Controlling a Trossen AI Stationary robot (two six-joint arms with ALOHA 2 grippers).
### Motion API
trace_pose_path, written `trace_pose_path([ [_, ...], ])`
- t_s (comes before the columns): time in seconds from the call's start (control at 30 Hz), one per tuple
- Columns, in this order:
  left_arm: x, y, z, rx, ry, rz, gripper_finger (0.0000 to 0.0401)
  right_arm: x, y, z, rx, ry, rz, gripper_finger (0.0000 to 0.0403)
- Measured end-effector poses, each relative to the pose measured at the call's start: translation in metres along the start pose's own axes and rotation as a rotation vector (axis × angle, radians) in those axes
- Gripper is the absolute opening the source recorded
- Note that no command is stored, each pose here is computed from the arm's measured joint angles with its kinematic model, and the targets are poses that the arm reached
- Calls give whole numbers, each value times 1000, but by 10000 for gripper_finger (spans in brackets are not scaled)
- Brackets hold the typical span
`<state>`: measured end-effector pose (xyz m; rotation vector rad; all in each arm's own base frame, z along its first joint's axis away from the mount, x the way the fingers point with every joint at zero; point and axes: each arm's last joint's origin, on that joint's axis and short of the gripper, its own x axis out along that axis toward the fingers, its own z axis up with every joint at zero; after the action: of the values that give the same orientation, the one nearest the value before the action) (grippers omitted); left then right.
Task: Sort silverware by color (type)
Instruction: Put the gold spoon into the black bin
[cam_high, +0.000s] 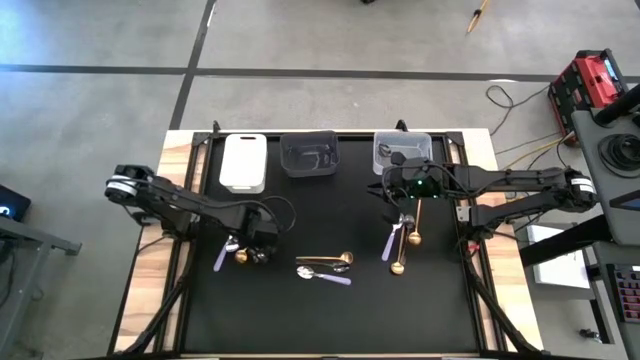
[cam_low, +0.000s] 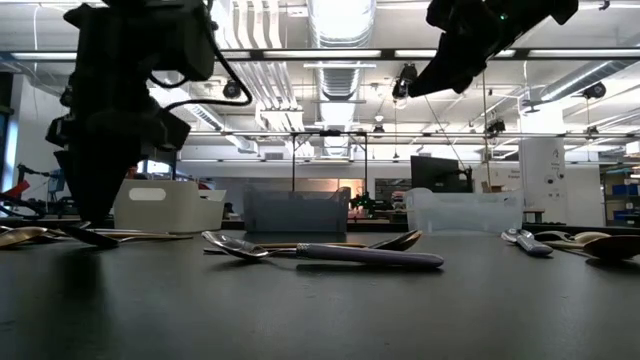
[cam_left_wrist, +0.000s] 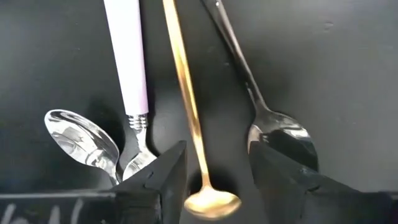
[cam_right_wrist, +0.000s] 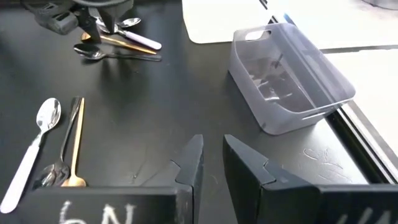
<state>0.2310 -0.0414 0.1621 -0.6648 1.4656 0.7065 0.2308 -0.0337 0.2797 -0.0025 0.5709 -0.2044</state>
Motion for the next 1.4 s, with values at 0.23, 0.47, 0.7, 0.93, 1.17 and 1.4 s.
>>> trace_pose_path([
  [0.23,11,-3,4,0,-27,52,147,0,0,-1,-23,3,0,54],
  [0.47,23,-7,6,-1,-8,93,126,0,0,-1,-29,3,0,54],
  [0.7,26,-8,7,-2,1,89,72,0,0,-1,-34,3,1,54],
  [0.93,23,-8,7,-37,-5,66,9,1,0,-3,-47,8,1,54],
  [1.17,17,-3,3,-28,18,54,4,2,0,-4,-35,12,2,54],
  [1.4,-5,8,-2,-56,11,36,2,2,0,-6,-56,19,2,54],
])
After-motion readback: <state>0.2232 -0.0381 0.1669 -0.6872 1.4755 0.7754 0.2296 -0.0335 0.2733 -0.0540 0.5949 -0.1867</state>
